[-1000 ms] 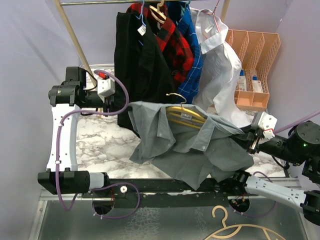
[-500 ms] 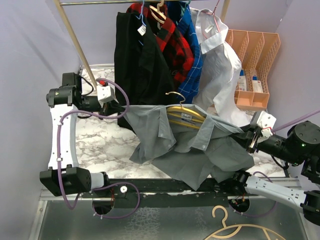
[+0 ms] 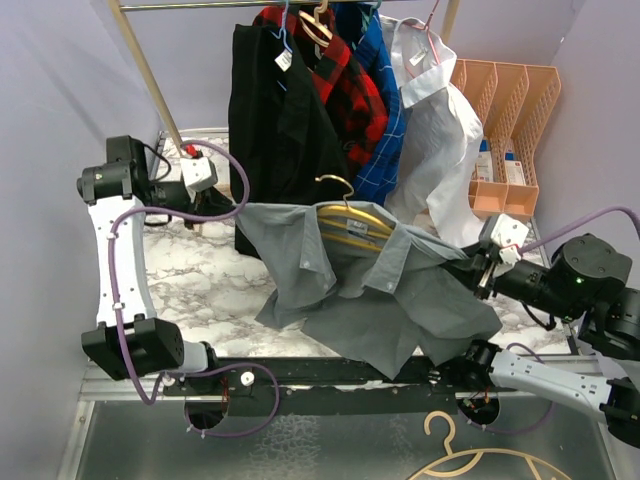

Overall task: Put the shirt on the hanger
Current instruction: Hang the shirt on the hanger, then place the hanger at the clothesline.

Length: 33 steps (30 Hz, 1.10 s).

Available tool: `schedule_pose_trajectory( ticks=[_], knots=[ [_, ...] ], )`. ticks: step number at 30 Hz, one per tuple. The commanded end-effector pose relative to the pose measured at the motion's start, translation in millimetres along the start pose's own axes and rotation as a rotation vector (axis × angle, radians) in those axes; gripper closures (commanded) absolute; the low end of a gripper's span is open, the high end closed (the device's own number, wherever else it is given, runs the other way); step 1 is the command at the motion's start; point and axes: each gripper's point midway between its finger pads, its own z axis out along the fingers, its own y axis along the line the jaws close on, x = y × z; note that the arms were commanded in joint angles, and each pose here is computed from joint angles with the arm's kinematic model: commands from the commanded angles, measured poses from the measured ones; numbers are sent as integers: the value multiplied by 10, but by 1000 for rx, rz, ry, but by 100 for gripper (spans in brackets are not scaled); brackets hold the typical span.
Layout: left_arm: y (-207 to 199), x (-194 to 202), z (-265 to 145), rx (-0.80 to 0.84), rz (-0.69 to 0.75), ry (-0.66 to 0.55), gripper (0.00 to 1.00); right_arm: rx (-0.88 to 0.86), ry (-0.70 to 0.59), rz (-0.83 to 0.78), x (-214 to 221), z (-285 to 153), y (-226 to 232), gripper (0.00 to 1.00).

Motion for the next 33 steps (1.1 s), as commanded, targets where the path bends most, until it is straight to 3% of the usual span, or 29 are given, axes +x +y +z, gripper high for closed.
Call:
schedule_pose_trajectory(
  ticks=[1,2,4,5,10,16,23,27,30,33],
  knots=[
    [347,-37,-276,-146,-42,116,64,147,-194,71,-518,208,-292,99],
    [337,-122,-327,-173,-53,115,54,168,-170,87,-511,347,-335,99],
    [417,-305,-459,-290,-43,90,4,188,-130,120,-506,612,-379,99],
    [499,-396,-533,-398,-134,62,1,192,-129,132,-525,733,-390,99],
    [850,-765,-1052,-798,-264,33,1,238,-223,139,-799,1157,-519,99],
    [927,-1353,-1881,-1250,-272,-58,1,245,-252,148,-1102,1723,-607,99],
    [646,-1708,-3028,-1859,-309,-235,1,230,-367,266,-1465,2326,-640,99],
    [328,-1728,-3581,-2205,-375,-401,1,284,-347,309,-1522,2746,-760,99],
    [167,-1764,-3757,-2326,-375,-473,2,335,-306,319,-1535,3010,-864,99],
    [146,-1786,-3784,-2342,-352,-469,3,384,-300,323,-1636,3143,-973,99]
  ],
)
